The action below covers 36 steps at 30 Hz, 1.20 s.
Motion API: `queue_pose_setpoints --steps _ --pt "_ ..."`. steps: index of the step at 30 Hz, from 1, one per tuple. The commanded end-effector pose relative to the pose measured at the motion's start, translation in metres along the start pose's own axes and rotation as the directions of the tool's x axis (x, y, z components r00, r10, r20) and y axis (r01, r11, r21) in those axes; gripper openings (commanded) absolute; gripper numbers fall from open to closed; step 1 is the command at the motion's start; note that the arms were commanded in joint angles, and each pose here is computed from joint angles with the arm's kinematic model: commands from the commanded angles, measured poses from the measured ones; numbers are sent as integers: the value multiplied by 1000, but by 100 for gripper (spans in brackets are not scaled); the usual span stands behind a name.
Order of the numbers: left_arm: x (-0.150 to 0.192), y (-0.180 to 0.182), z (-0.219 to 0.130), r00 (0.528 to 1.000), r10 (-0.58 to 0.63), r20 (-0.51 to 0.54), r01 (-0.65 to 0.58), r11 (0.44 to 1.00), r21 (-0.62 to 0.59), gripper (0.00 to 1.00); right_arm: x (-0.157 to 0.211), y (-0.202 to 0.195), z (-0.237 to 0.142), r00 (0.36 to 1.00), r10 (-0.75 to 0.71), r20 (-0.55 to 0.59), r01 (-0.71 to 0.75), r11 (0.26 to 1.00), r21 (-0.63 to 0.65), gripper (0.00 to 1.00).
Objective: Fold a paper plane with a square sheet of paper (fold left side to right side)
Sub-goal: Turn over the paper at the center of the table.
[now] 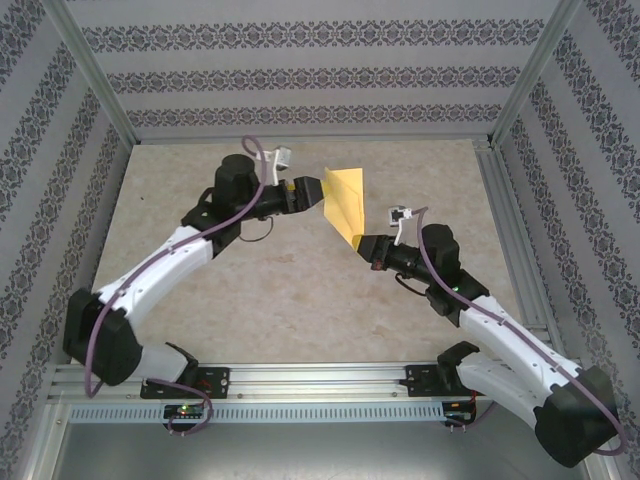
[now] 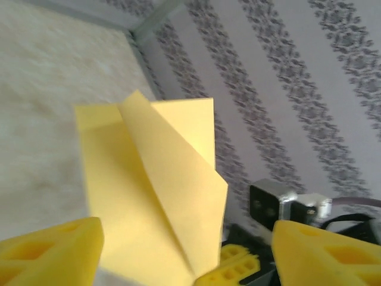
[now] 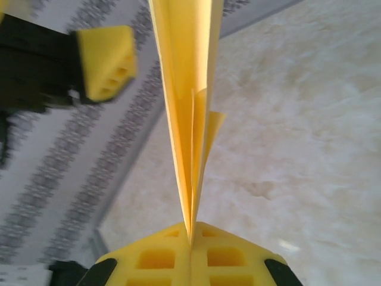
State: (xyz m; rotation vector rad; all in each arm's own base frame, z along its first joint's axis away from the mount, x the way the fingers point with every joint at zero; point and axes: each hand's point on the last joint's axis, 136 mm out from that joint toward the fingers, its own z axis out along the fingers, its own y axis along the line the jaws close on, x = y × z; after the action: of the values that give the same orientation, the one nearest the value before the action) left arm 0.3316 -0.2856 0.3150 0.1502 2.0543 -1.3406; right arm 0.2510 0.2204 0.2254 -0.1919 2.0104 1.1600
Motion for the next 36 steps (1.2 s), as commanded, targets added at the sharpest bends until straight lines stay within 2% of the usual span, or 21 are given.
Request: queue_pose_setpoints --steps 1,3,5,8,14,19,25,29,33,36 --pt "-10 36 -57 994 78 75 -53 955 -292 86 18 -32 -14 972 -170 -162 209 941 266 2" --pt "-14 53 -88 989 85 124 -24 903 -429 90 24 -47 -22 931 -242 -272 339 850 404 1" --pt "-15 72 -119 981 80 179 32 836 -548 92 28 -58 -29 867 -299 -399 479 723 497 2" --pt "-14 86 -151 964 83 251 94 778 -621 93 34 -74 -38 753 -314 -579 650 497 575 2" --pt "-7 102 -182 937 89 337 168 730 -662 96 32 -77 -26 611 -281 -740 791 170 588 3" --pt "-1 110 -187 940 83 330 175 714 -678 97 42 -76 3 473 -249 -845 871 -10 491 3" --pt "6 117 -184 946 63 317 180 713 -678 98 81 -85 53 290 -187 -939 944 -102 312 3" --pt "9 120 -181 951 55 303 175 714 -677 98 108 -92 79 224 -157 -962 968 -80 238 5" --pt "11 122 -182 954 51 294 172 711 -681 99 130 -89 92 194 -159 -968 980 -15 198 28" --pt "12 124 -181 955 46 291 174 711 -682 99 152 -72 102 201 -229 -953 977 114 179 55"
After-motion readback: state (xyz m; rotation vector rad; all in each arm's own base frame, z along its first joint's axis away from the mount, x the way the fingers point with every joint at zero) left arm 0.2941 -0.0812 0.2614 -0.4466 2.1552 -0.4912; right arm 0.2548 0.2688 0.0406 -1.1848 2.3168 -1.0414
